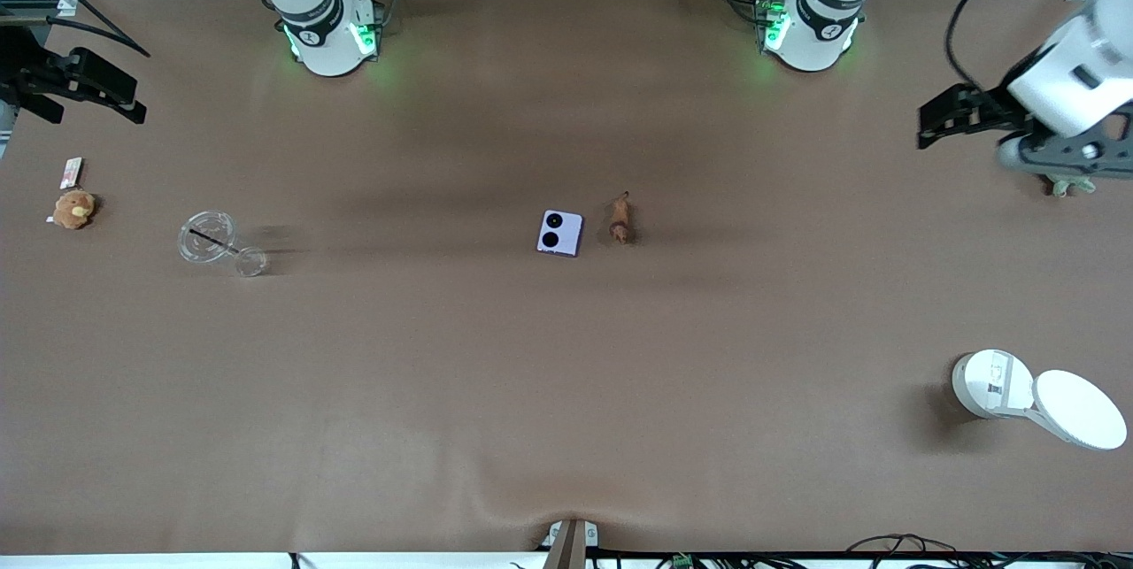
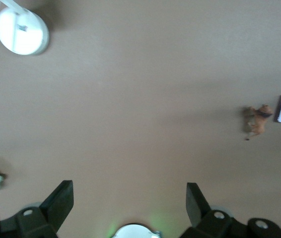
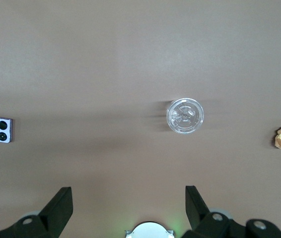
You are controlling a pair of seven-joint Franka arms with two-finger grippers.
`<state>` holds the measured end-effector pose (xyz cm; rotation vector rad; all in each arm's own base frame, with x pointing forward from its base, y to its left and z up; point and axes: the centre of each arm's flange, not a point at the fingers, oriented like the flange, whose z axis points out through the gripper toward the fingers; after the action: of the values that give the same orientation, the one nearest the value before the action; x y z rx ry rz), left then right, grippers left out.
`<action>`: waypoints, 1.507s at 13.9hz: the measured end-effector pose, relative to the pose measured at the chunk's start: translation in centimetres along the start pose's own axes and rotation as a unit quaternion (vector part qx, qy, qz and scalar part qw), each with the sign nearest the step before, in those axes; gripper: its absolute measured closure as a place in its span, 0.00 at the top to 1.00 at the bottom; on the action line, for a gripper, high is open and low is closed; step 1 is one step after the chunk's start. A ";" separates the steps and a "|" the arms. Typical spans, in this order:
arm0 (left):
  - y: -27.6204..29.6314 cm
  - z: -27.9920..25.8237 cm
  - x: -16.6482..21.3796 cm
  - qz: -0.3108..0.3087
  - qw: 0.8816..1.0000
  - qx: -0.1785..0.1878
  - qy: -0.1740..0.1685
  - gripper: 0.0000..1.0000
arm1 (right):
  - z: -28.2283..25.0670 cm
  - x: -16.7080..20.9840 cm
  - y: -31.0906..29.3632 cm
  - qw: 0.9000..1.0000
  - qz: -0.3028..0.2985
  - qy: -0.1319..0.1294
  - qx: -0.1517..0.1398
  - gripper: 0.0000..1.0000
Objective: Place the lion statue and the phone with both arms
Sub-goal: 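Move the left gripper toward the lion figurine beside the phone, then grasp the lion figurine with the left gripper while the right gripper reaches out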
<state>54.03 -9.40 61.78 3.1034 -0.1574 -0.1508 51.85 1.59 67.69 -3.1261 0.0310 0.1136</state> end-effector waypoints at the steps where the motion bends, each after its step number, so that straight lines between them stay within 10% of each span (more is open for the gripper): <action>1: 1.5 0.8 0.4 0.005 1.000 -0.002 -0.008 1.00 | 0.3 0.2 0.0 1.000 0.000 -0.003 0.000 1.00; 11: 18.8 11.1 2.1 0.036 0.997 -0.030 -0.055 1.00 | 1.7 1.4 0.1 1.000 0.001 -0.016 0.000 1.00; 21: 30.2 27.9 -0.9 0.004 0.999 0.027 -0.017 1.00 | 2.4 1.9 0.1 1.000 0.002 -0.023 -0.001 1.00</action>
<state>47.41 -40.09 35.16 3.1555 -0.1776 -0.2022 53.58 1.47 65.12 -3.1236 0.0356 0.1847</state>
